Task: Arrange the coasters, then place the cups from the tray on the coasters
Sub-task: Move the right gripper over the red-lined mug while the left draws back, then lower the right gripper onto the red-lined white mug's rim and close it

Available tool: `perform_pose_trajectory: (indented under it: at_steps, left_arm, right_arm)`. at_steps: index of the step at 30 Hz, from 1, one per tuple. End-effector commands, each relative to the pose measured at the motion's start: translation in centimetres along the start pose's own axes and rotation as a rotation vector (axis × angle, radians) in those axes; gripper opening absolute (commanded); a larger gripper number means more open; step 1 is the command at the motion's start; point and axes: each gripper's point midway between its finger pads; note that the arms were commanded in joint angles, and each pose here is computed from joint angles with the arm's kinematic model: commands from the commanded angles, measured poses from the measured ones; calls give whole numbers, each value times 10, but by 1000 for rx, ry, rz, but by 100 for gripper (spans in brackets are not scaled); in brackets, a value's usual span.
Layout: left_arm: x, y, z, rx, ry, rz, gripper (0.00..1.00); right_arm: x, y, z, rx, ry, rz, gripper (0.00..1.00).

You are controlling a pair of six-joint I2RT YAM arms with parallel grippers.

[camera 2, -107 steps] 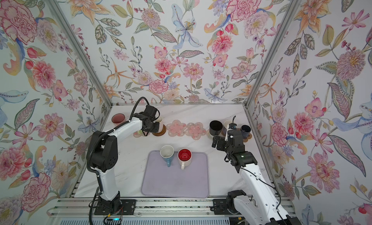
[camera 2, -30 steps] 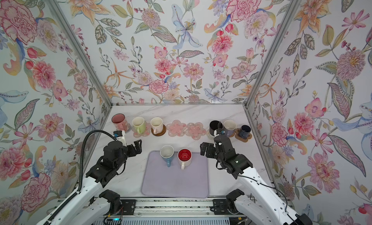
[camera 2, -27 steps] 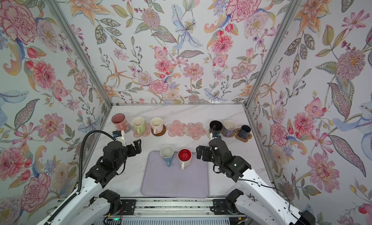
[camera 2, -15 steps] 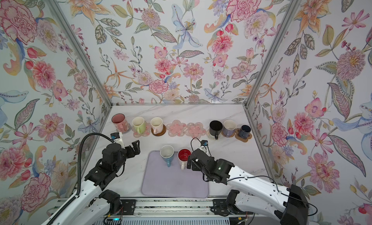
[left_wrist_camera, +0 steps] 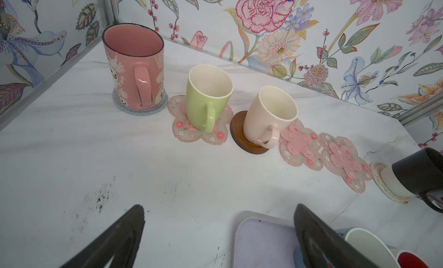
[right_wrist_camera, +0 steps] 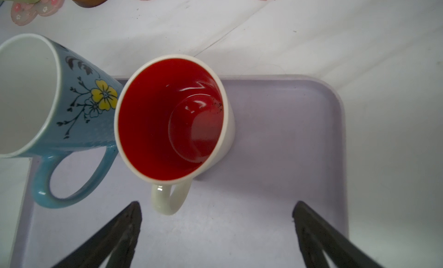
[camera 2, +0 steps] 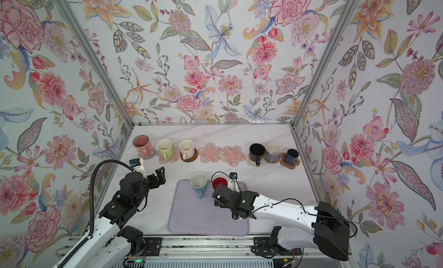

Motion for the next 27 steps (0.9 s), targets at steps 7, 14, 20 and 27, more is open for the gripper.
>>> perform_pose_trajectory:
  at_steps: [7, 14, 20, 27]
  left_arm:
    - [6, -2, 6, 7, -14, -16, 99]
    - [6, 0, 7, 15, -10, -14, 99]
    - [7, 1, 8, 17, -3, -19, 99]
    - [7, 2, 10, 23, -7, -20, 99]
  right_arm:
    - [15, 18, -2, 5, 4, 22, 99]
    - [-6, 27, 7, 28, 5, 92, 99]
    - [-31, 23, 6, 22, 40, 102, 98]
    - [-23, 17, 2, 8, 18, 52, 98]
Point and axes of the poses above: each gripper's point midway between its finger pads, its own y axis out along the fingers, its own x axis along the line the jaws close on, z = x × y, and after that the axes turned 7 degrees about -y, right-handed
